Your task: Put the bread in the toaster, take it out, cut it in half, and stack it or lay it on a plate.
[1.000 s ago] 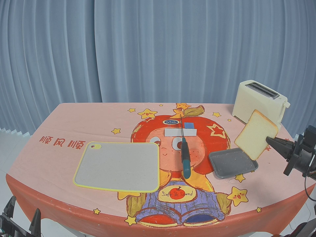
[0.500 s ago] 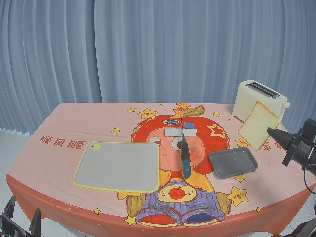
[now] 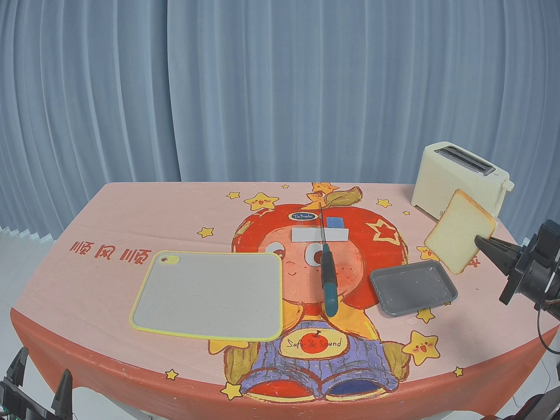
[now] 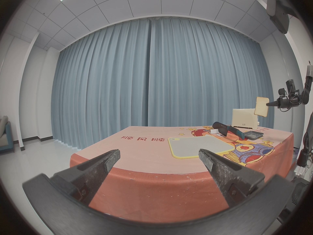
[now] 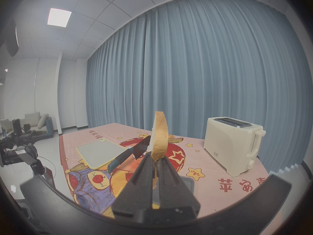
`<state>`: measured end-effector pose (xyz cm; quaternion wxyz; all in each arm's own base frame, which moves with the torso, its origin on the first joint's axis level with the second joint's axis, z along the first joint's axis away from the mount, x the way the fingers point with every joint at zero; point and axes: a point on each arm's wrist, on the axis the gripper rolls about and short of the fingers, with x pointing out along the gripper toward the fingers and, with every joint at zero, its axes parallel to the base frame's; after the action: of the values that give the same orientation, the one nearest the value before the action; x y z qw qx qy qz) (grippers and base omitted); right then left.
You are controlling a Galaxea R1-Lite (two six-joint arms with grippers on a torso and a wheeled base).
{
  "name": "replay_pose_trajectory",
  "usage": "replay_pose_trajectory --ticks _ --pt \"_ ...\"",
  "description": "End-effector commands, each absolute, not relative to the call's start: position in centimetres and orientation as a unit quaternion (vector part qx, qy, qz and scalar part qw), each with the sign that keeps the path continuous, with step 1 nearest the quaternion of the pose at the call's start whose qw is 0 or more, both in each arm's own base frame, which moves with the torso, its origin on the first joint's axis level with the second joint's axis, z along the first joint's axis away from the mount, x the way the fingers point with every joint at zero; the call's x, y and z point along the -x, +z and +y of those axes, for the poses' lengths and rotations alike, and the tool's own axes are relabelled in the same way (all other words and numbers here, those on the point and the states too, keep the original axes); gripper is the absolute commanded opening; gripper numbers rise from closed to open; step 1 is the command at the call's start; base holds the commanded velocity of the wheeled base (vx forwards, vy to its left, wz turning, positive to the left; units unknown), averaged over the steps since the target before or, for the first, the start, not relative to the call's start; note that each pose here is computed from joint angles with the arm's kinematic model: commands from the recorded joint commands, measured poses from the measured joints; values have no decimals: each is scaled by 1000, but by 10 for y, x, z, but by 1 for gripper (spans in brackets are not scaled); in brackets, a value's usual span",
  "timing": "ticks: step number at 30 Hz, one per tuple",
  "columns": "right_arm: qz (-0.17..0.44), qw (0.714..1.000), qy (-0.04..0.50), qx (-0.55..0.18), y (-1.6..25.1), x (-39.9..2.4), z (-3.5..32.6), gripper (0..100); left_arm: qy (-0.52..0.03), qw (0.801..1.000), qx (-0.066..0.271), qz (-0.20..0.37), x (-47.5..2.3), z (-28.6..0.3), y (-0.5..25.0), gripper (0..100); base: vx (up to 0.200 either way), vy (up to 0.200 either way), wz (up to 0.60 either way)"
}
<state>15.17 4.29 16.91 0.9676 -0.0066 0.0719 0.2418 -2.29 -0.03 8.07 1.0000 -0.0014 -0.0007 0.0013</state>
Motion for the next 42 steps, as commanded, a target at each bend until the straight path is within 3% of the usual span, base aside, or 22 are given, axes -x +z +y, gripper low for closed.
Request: replay_pose_trajectory --ticks 1,19,42 --pt "66 968 243 7 170 -149 42 0 2 1000 2 0 23 0 75 100 0 0 0" --pt "63 968 241 15 170 -147 41 0 2 1000 2 0 23 0 75 100 0 0 0" --pt "64 969 239 21 169 -147 40 0 2 1000 4 0 23 0 75 100 0 -200 0"
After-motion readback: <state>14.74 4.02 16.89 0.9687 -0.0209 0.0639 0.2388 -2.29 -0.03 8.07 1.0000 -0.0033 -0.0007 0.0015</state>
